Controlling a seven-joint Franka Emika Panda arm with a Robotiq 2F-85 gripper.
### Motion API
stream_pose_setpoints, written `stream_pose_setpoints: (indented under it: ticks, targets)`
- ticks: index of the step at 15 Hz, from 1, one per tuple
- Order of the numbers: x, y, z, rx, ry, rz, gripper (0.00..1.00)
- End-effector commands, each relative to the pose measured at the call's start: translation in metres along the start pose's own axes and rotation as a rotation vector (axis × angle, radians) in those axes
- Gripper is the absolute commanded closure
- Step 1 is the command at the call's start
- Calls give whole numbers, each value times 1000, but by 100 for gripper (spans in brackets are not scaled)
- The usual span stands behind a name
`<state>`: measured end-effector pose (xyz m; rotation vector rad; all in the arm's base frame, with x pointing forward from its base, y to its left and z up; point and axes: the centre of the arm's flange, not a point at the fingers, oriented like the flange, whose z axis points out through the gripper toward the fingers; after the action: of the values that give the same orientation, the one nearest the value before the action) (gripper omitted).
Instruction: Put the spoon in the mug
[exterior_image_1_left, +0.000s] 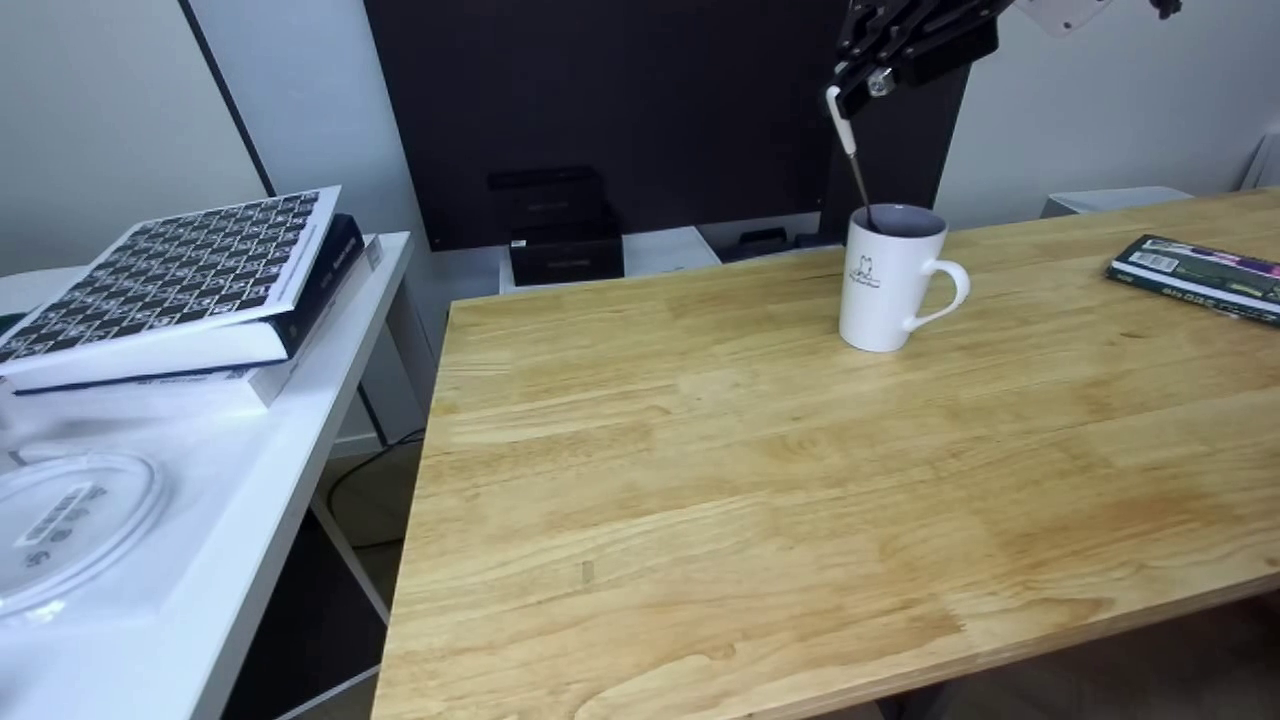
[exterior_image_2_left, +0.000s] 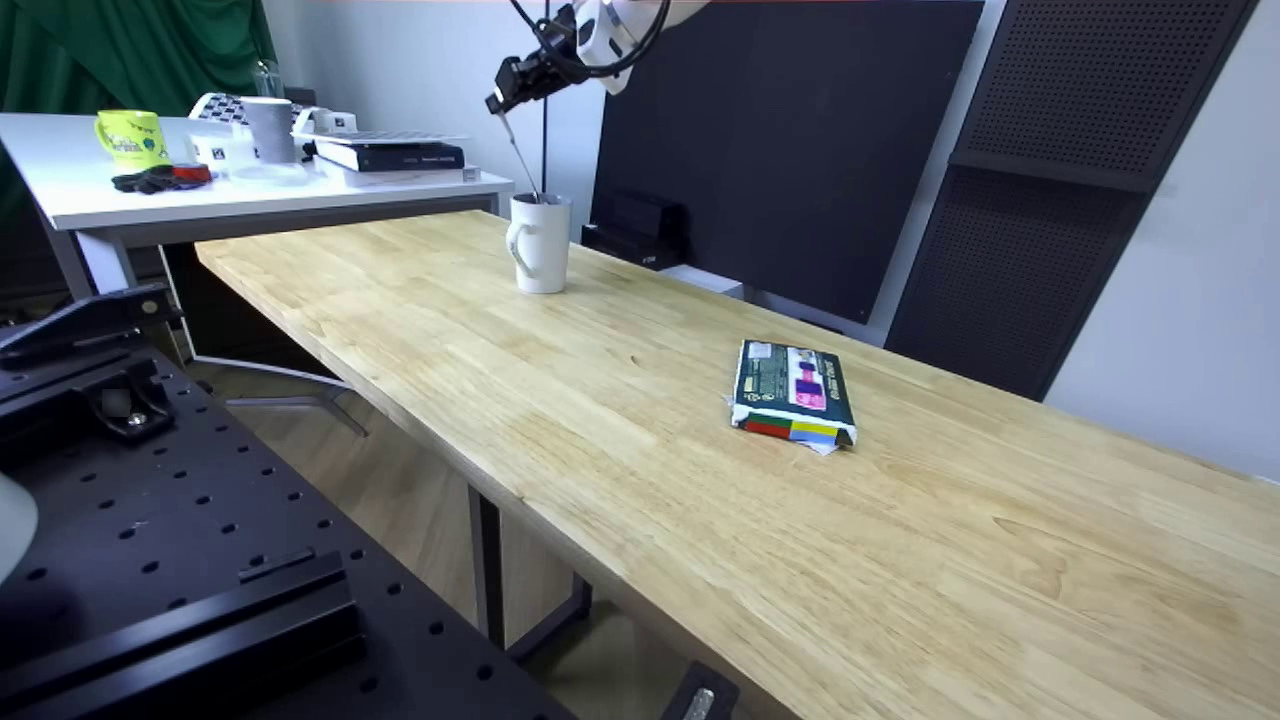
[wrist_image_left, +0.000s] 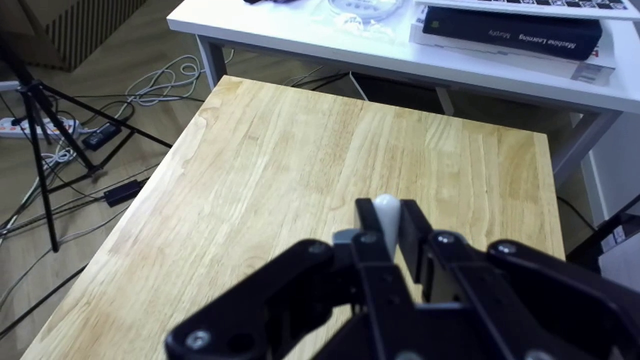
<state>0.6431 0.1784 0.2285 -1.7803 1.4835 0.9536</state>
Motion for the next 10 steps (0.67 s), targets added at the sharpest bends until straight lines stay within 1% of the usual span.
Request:
stream_pose_setpoints:
  ticks: [1, 7, 10]
  targets:
    - [10, 2, -4, 13, -37, 58, 96]
    - [30, 11, 1, 5, -50, 103, 96]
    - [35, 13, 3, 4, -44, 117, 96]
